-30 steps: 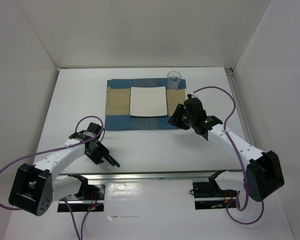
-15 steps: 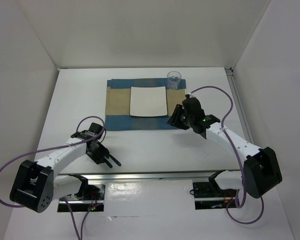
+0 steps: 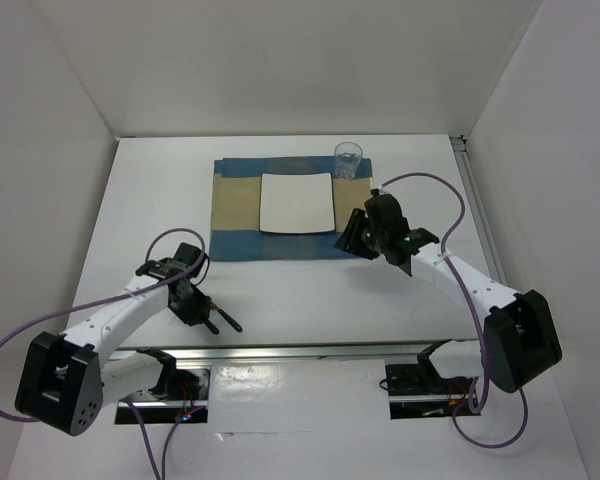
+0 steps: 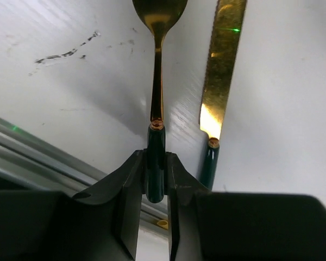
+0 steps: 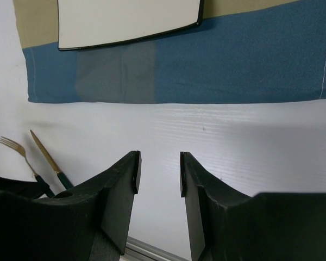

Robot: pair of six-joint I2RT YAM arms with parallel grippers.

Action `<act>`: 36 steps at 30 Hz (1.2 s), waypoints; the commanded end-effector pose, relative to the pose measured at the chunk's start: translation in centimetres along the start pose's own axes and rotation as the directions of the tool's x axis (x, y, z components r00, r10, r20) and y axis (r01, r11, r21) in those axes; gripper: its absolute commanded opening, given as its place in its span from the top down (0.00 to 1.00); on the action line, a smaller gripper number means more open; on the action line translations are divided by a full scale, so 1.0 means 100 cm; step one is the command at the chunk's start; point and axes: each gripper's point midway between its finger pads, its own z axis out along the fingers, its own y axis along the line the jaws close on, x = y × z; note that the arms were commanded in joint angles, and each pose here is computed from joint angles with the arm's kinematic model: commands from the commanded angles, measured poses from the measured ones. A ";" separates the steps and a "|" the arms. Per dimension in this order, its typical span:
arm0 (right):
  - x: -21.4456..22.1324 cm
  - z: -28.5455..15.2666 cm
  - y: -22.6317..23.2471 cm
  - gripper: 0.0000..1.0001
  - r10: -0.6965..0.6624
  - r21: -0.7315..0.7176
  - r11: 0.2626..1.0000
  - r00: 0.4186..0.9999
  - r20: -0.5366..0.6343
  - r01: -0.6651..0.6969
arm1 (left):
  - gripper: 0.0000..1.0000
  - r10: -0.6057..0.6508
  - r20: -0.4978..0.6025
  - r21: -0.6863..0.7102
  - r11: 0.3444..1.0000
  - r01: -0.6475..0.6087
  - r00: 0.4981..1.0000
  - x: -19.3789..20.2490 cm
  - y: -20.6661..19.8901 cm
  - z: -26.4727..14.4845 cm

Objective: Set the dinner table for one person

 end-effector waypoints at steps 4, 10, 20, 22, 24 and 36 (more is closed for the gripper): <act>-0.024 -0.004 0.019 0.54 -0.015 -0.052 0.998 0.998 0.064 0.018 | 1.00 0.014 0.143 0.047 0.999 -0.021 0.990 -0.034 -0.014 -0.045; -0.030 -0.002 0.017 0.54 -0.009 -0.040 0.999 0.997 0.074 0.012 | 1.00 0.313 0.214 0.105 0.934 -0.340 0.925 -0.066 -0.077 -0.072; -0.044 -0.023 0.008 0.54 0.000 0.003 1.000 0.993 0.117 0.000 | 1.00 0.599 0.243 -0.063 0.795 -0.604 0.763 -0.118 -0.180 -0.048; -0.044 -0.031 0.005 0.54 0.000 0.016 1.000 0.992 0.122 -0.002 | 1.00 0.626 0.240 -0.097 0.776 -0.624 0.742 -0.128 -0.198 -0.034; -0.050 -0.041 0.001 0.54 0.005 0.038 0.999 0.989 0.149 -0.011 | 1.00 0.653 0.224 -0.101 0.754 -0.649 0.724 -0.132 -0.215 -0.020; -0.052 -0.063 -0.019 0.54 0.078 0.119 0.987 0.975 0.210 -0.105 | 1.00 0.714 0.168 -0.040 0.694 -0.719 0.679 -0.130 -0.254 0.021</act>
